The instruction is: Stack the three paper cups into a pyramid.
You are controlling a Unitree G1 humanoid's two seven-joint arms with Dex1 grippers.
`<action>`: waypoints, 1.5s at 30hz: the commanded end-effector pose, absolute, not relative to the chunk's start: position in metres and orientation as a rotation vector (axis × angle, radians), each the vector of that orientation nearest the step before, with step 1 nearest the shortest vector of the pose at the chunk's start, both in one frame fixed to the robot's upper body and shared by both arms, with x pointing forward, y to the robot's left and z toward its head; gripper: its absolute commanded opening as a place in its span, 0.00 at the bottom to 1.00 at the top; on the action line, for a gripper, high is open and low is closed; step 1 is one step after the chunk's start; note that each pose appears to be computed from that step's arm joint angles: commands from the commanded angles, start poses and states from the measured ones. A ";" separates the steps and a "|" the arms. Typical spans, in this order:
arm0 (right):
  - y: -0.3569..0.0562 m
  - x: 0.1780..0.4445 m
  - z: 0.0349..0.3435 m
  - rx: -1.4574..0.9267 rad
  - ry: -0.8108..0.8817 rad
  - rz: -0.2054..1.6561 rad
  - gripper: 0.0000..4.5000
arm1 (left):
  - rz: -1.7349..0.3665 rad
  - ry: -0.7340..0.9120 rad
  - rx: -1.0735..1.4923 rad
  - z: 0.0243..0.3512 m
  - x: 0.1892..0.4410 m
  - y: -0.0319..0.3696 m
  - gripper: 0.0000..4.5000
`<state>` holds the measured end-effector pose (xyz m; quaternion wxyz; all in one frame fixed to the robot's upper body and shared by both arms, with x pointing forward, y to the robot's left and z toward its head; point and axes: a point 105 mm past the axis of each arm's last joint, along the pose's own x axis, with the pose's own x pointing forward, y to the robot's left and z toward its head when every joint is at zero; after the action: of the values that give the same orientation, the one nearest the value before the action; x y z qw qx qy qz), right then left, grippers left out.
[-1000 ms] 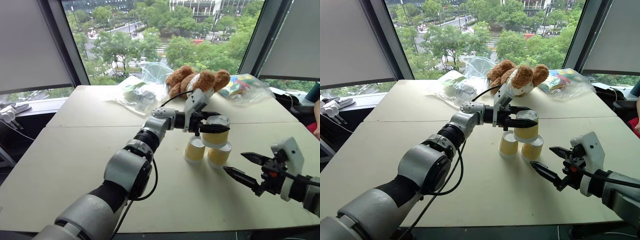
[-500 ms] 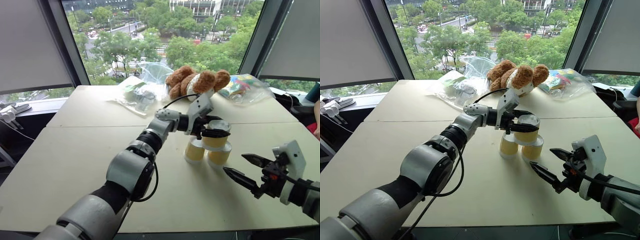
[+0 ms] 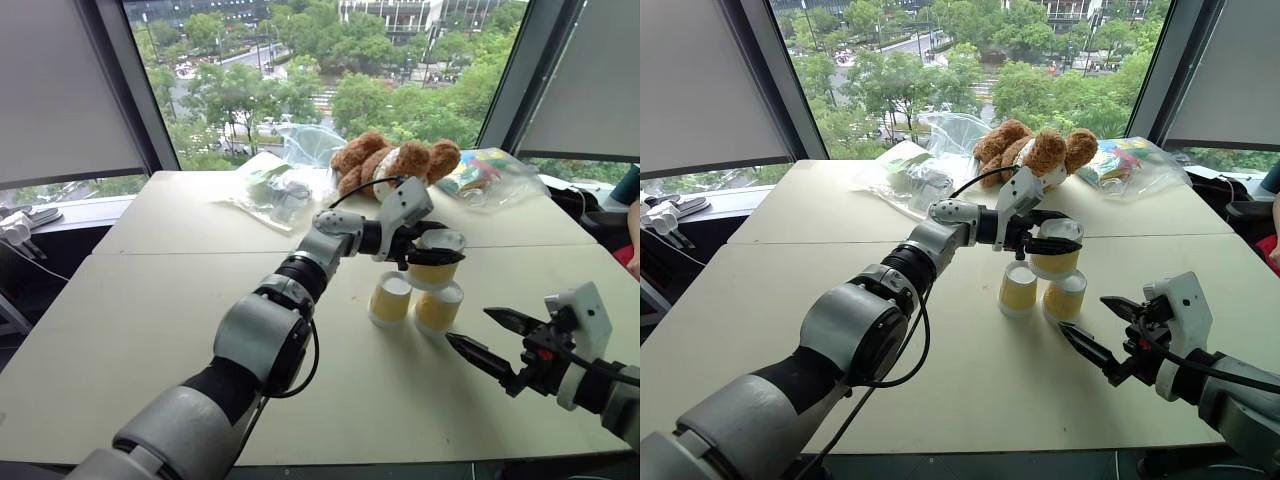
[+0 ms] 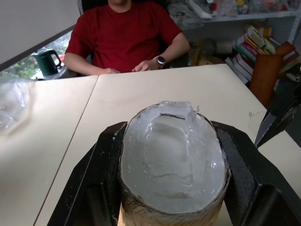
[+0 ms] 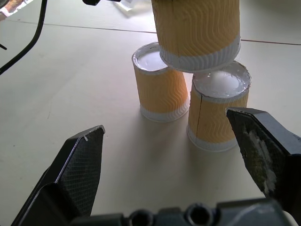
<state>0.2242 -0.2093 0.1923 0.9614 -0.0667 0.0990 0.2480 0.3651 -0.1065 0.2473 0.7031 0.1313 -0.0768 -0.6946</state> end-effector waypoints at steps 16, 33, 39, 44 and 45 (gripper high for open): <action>-0.204 0.225 0.200 -0.161 0.152 0.504 1.00 | -1.534 -0.166 0.279 0.245 0.368 -0.102 0.99; -0.201 0.231 0.198 -0.166 0.155 0.528 1.00 | -1.537 -0.211 0.159 0.281 0.377 -0.073 0.99; -0.204 0.227 0.200 -0.166 0.154 0.525 1.00 | -1.586 -0.182 0.094 0.293 0.385 -0.002 0.99; -0.222 0.221 0.206 -0.132 0.151 0.497 1.00 | -1.442 -0.068 0.125 0.271 0.394 0.093 0.99; -0.229 0.220 0.206 -0.118 0.160 0.493 1.00 | -1.390 -0.013 0.124 0.255 0.391 0.114 0.99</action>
<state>0.2219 -0.2227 0.1951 0.9636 -0.0564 0.0964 0.2427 0.3979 0.1065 0.2592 0.7676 0.0570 -0.0145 -0.6383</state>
